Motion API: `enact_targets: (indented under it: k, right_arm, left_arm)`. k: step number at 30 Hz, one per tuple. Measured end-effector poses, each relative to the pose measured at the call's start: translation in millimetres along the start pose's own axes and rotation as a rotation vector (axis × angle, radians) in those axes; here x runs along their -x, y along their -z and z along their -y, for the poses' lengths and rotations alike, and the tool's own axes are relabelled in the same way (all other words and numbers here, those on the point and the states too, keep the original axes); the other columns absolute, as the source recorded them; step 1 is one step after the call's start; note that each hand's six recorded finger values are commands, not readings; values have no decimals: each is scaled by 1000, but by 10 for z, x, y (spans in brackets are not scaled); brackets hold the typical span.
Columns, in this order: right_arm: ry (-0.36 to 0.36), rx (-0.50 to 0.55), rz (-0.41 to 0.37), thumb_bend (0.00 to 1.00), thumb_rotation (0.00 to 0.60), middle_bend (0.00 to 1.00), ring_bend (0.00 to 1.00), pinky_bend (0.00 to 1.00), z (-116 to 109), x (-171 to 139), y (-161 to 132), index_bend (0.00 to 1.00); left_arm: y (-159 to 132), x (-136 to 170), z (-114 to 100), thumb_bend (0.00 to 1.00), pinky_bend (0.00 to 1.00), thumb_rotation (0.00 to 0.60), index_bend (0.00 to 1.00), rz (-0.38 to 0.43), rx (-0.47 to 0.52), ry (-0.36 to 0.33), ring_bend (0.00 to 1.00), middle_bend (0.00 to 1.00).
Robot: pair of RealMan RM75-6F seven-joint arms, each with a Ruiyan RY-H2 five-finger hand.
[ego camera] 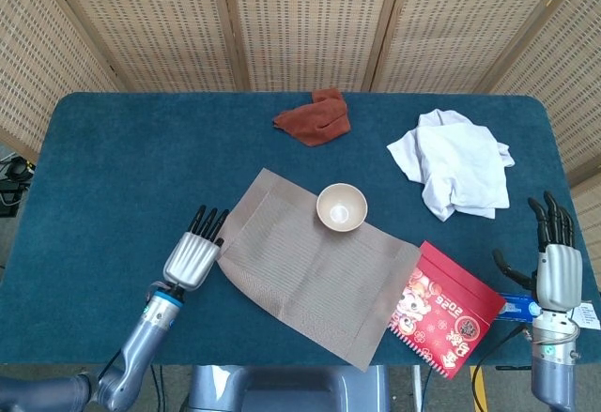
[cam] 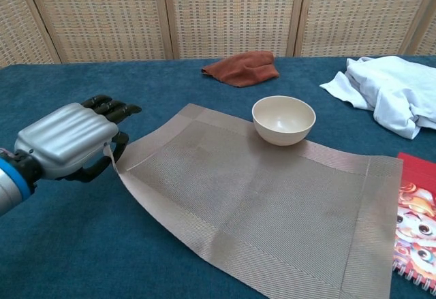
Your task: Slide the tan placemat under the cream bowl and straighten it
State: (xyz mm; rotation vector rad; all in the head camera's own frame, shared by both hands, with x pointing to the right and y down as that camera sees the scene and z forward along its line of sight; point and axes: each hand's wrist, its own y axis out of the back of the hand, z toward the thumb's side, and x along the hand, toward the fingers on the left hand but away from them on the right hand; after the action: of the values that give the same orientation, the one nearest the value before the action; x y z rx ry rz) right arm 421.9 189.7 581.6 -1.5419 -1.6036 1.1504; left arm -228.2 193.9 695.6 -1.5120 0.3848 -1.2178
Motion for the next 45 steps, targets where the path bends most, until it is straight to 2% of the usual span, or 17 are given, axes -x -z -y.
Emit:
enact_targets:
  k: [5, 12, 22, 30, 39, 40, 42, 44, 45]
  right_arm:
    - [2, 3, -7, 401, 600, 0, 0, 0, -10, -13, -21, 125]
    - [6, 12, -14, 400, 600, 0, 0, 0, -33, -30, -42, 125]
    - [5, 14, -19, 401, 600, 0, 0, 0, -42, -43, -55, 125]
    - [0, 10, -21, 400, 600, 0, 0, 0, -31, -50, -64, 125]
    - [-1, 10, -24, 400, 600, 0, 0, 0, -29, -54, -75, 125]
    - [-2, 10, -24, 400, 600, 0, 0, 0, -27, -56, -75, 125]
    - [-2, 10, -24, 400, 600, 0, 0, 0, -25, -59, -76, 125]
    - [-1, 9, -24, 400, 600, 0, 0, 0, -27, -60, -76, 125]
    - [-1, 8, -24, 399, 600, 0, 0, 0, -27, -60, -75, 125]
  left_arm:
    - [-93, 284, -13, 547, 0, 600, 749, 45, 10, 29, 0, 0]
    - [-244, 618, -57, 550, 0, 600, 752, 124, 19, 35, 0, 0]
    - [-375, 842, -66, 549, 0, 600, 757, 189, 28, 42, 0, 0]
    - [-571, 1060, -76, 549, 0, 600, 757, 275, 70, 35, 0, 0]
    - [-614, 1151, -86, 549, 0, 600, 725, 303, 86, 32, 0, 0]
    - [-607, 1155, -85, 548, 0, 600, 681, 302, 87, 33, 0, 0]
    - [-594, 1167, -85, 537, 0, 600, 480, 305, 87, 34, 0, 0]
    - [-588, 1179, -89, 499, 0, 600, 142, 313, 89, 34, 0, 0]
    - [-581, 1190, -95, 481, 0, 600, 70, 321, 94, 32, 0, 0]
